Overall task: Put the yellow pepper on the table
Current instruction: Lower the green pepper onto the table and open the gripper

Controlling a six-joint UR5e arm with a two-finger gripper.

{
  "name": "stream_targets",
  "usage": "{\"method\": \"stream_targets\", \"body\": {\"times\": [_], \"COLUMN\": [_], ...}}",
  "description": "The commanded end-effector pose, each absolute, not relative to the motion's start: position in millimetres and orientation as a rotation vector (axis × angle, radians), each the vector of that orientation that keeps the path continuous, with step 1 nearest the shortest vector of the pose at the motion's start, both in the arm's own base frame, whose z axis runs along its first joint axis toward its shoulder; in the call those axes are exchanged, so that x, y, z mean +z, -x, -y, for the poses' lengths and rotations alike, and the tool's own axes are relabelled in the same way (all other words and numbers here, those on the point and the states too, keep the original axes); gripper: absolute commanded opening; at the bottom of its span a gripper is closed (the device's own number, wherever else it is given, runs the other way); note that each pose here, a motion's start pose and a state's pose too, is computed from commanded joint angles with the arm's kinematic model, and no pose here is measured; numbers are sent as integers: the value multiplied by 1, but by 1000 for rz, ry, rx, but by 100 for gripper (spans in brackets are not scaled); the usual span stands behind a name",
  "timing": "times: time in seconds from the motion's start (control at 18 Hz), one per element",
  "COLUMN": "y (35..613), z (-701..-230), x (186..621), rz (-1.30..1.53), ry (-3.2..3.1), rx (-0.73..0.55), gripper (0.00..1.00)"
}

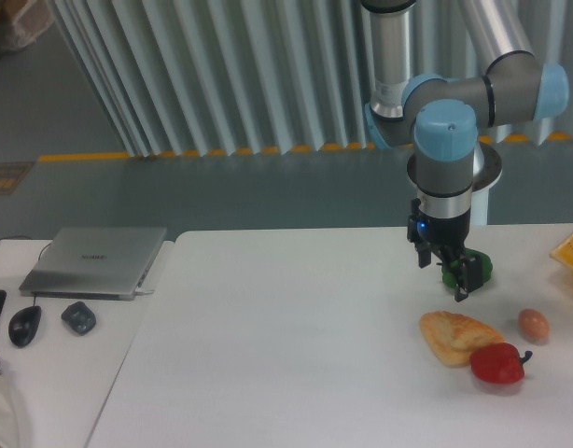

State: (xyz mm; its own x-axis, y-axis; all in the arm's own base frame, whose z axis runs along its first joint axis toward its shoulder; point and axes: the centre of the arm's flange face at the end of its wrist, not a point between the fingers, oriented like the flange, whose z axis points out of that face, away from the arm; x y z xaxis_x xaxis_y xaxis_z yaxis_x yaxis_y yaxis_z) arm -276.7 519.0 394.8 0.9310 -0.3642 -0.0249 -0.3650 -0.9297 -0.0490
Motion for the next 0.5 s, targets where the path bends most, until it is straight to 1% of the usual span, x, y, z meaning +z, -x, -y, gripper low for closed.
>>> {"method": "stream_targets", "body": {"times": [0.5], "y": [277], "z": [-512], "x": [392], "rz": [-533], "ry": [3036], "rx": [13], "gripper": [100]}}
